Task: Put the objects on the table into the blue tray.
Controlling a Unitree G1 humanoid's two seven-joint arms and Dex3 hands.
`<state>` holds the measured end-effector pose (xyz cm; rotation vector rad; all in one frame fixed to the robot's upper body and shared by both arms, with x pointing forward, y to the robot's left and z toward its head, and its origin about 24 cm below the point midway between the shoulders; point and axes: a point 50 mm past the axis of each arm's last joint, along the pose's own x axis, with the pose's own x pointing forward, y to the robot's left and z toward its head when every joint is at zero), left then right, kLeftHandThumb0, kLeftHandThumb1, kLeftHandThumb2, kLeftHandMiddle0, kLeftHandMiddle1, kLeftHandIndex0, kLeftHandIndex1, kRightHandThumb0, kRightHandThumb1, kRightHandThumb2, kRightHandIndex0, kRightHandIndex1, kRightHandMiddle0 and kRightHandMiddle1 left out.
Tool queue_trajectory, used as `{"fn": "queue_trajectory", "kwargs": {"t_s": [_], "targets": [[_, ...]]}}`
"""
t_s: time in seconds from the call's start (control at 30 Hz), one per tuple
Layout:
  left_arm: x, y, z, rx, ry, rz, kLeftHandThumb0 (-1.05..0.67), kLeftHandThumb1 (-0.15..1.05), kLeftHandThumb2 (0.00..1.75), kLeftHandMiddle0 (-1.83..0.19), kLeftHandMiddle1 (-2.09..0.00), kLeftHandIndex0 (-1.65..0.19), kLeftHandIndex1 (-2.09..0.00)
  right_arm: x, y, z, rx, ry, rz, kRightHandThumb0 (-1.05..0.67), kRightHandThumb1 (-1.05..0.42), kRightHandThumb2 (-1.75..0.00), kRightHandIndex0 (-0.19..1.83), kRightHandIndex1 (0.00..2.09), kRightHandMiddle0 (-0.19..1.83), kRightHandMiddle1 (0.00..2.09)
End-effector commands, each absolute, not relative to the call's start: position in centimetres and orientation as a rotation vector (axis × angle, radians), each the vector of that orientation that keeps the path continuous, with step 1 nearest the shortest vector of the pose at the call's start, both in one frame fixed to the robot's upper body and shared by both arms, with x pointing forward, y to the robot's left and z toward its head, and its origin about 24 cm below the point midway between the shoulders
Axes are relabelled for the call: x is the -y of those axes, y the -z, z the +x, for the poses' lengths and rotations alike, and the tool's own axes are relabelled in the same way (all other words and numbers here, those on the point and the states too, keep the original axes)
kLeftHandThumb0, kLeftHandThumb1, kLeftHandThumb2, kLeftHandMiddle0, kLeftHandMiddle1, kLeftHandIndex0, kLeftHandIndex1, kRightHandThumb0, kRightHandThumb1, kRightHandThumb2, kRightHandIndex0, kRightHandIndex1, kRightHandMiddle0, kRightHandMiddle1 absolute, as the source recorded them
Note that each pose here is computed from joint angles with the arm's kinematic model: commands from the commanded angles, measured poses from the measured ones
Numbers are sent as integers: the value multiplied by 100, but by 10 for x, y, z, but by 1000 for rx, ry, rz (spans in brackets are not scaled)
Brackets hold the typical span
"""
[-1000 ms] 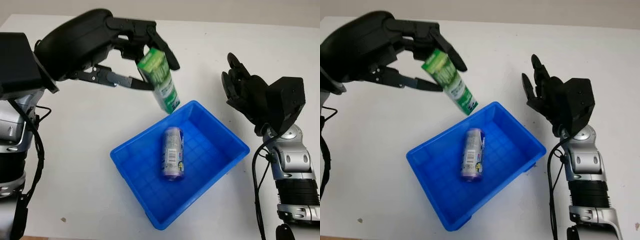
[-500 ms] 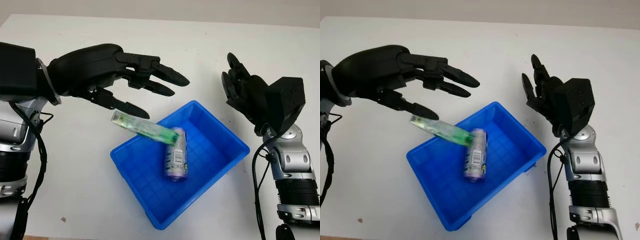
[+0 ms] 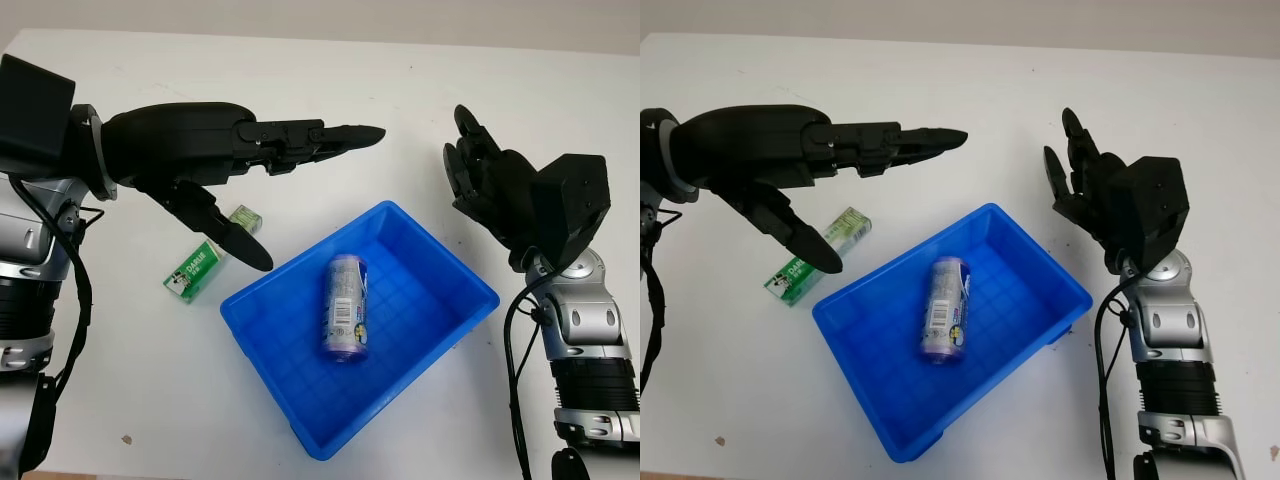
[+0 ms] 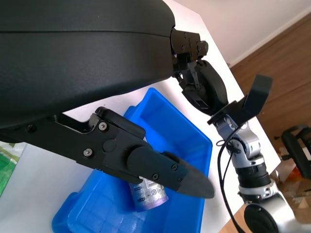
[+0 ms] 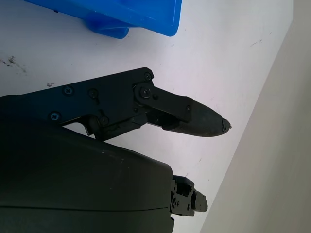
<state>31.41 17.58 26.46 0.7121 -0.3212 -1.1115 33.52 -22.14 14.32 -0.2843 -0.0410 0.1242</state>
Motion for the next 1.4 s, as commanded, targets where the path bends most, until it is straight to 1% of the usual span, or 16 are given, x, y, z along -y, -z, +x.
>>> {"fn": "queue_trajectory", "kwargs": {"t_s": [0.0,0.03,0.1,0.13,0.17,0.23,0.43,0.53,0.57,0.7,0.77,0.9,1.0,1.1,1.3,1.37], "targets": [[-180,-278,314,369,1021,735,-88,104,43,19,-3,17,-4,220,-144,334,53,-130,-296,-62,-105,-69,-18,5,-19,5],[-181,-279,315,381,978,731,-89,105,53,17,-5,16,-5,221,-144,334,50,-128,-296,-62,-105,-68,-18,5,-18,5],[-186,-280,324,412,885,648,-85,105,60,13,-6,13,-6,221,-145,335,48,-123,-300,-63,-105,-68,-17,6,-18,5],[-191,-278,329,434,801,657,-83,105,61,11,-7,13,-7,221,-145,335,48,-123,-297,-63,-105,-68,-17,6,-18,5],[-195,-277,334,453,700,725,-79,105,62,5,-9,8,-9,221,-145,335,48,-124,-294,-63,-105,-68,-17,6,-18,5],[-200,-275,340,471,564,859,-79,105,63,1,-9,5,-9,221,-146,335,48,-126,-286,-63,-105,-68,-17,6,-19,5],[-217,-267,357,377,383,1004,-73,105,48,6,-5,7,-6,221,-147,336,53,-139,-273,-63,-105,-67,-19,5,-19,4],[-220,-266,357,349,286,1123,-73,105,44,0,-8,4,-7,221,-148,336,49,-139,-279,-63,-105,-66,-19,5,-19,4],[-219,-264,356,369,270,1160,-72,105,41,-16,-14,1,-8,221,-148,336,48,-140,-279,-63,-105,-67,-19,5,-19,4],[-220,-257,354,425,313,1207,-63,105,20,-6,-5,0,-6,220,-147,335,46,-139,-283,-62,-105,-68,-19,5,-18,4],[-223,-256,354,441,342,1245,-61,105,16,-3,-4,1,-6,220,-147,336,48,-139,-287,-62,-105,-68,-18,5,-18,4],[-226,-254,354,502,391,1366,-49,96,6,5,-3,2,-5,220,-147,336,45,-141,-277,-62,-105,-68,-18,5,-19,4],[-228,-252,353,588,421,1605,-43,90,4,6,-4,1,-6,220,-147,336,44,-141,-280,-62,-105,-68,-18,5,-19,5],[-229,-251,353,649,446,1790,-38,89,4,8,-4,3,-5,220,-147,336,40,-141,-285,-62,-105,-68,-19,5,-19,5],[-231,-250,353,735,486,1905,-29,92,6,8,-5,4,-5,220,-147,337,45,-146,-289,-62,-105,-68,-19,5,-19,5],[-230,-250,352,772,516,1961,-28,97,8,10,-4,7,-4,220,-147,336,40,-143,-282,-62,-105,-68,-18,5,-18,5]]}}
